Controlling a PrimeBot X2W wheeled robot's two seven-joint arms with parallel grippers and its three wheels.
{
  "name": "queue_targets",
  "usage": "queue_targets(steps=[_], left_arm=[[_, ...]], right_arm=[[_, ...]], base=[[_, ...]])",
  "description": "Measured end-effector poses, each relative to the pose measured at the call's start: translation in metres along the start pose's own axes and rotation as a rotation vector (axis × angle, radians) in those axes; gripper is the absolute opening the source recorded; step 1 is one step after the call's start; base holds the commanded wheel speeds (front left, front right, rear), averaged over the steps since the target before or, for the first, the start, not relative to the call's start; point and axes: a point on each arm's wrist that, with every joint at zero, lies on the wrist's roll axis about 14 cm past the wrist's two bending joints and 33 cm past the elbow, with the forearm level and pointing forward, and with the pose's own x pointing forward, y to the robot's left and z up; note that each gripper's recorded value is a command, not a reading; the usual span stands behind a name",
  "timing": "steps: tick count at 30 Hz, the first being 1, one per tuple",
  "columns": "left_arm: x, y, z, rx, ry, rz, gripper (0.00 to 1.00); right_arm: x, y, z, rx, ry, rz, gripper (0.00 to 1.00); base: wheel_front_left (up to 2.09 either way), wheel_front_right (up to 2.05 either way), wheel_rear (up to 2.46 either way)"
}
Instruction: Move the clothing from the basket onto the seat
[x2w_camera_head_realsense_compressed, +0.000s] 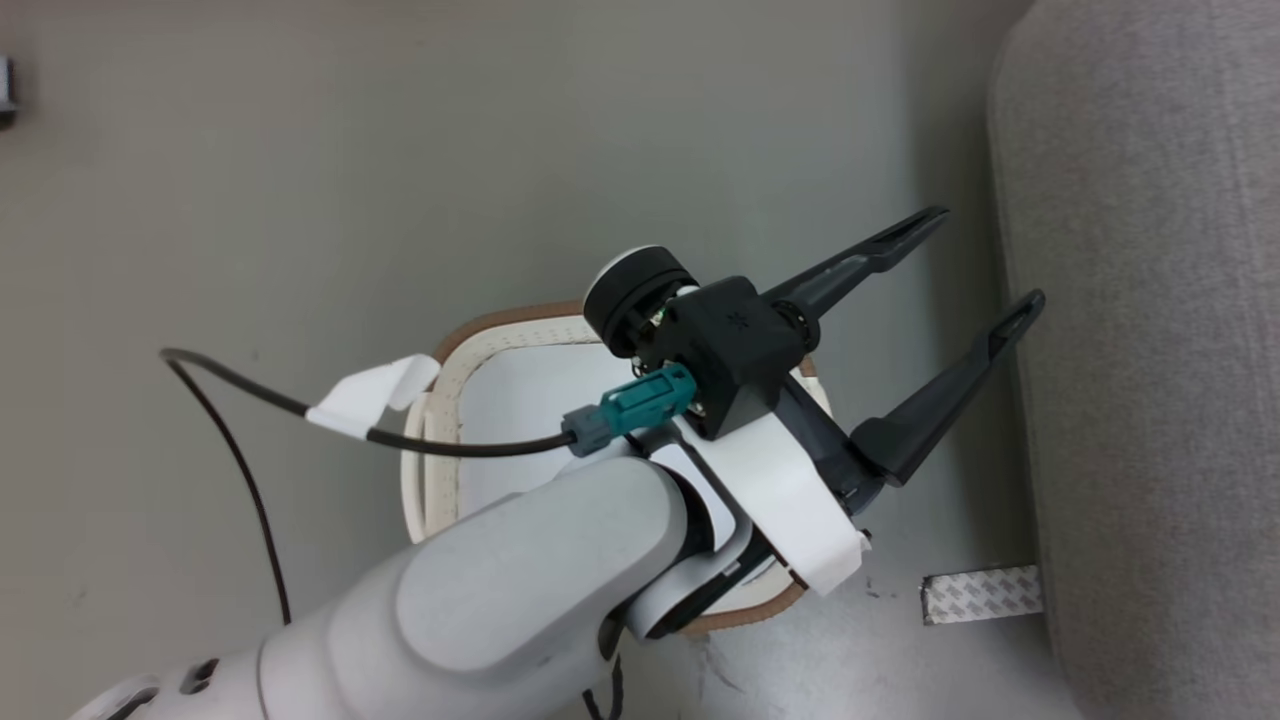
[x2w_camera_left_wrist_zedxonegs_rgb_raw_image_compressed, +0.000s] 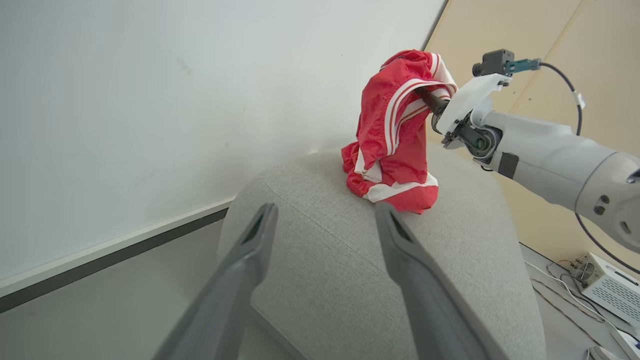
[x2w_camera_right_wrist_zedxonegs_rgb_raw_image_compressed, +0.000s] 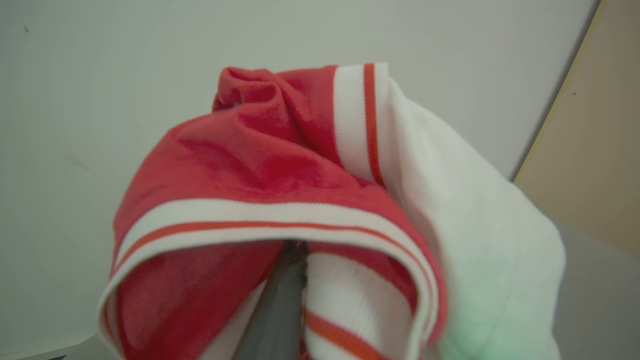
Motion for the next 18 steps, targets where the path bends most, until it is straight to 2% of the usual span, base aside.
queue_targets(steps=[4, 5, 6, 7, 10, 13, 18], left_arm=[[-0.004, 0.003, 0.001, 0.0, 0.0, 0.019, 1.0], [-0.005, 0.003, 0.0, 0.0, 0.002, 0.026, 1.0], [-0.007, 0.005, -0.001, 0.0, 0.007, 0.031, 1.0], [-0.007, 0.006, -0.002, 0.002, 0.011, 0.034, 1.0], [-0.011, 0.005, -0.002, 0.013, 0.023, 0.041, 1.0], [-0.011, -0.003, 0.006, 0.024, 0.012, 0.035, 1.0], [-0.019, -0.015, 0.018, 0.022, -0.001, 0.058, 1.0]], right_arm=[[-0.013, -0.019, -0.044, -0.011, 0.108, -0.085, 0.0], [-0.018, -0.022, -0.054, -0.015, 0.134, -0.1, 0.05], [-0.028, -0.031, -0.07, -0.039, 0.177, -0.128, 0.96], [-0.033, -0.034, -0.075, -0.059, 0.193, -0.135, 1.0], [-0.049, -0.039, -0.086, -0.051, 0.23, -0.166, 1.0], [-0.059, -0.04, -0.082, -0.041, 0.231, -0.179, 1.0], [-0.085, -0.027, -0.076, -0.053, 0.227, -0.134, 1.0]], base=[[0.0, 0.0, 0.0], [0.0, 0.0, 0.0], [0.0, 0.0, 0.0], [0.0, 0.0, 0.0], [0.0, 0.0, 0.0], [0.0, 0.0, 0.0], [0.0, 0.0, 0.0]])
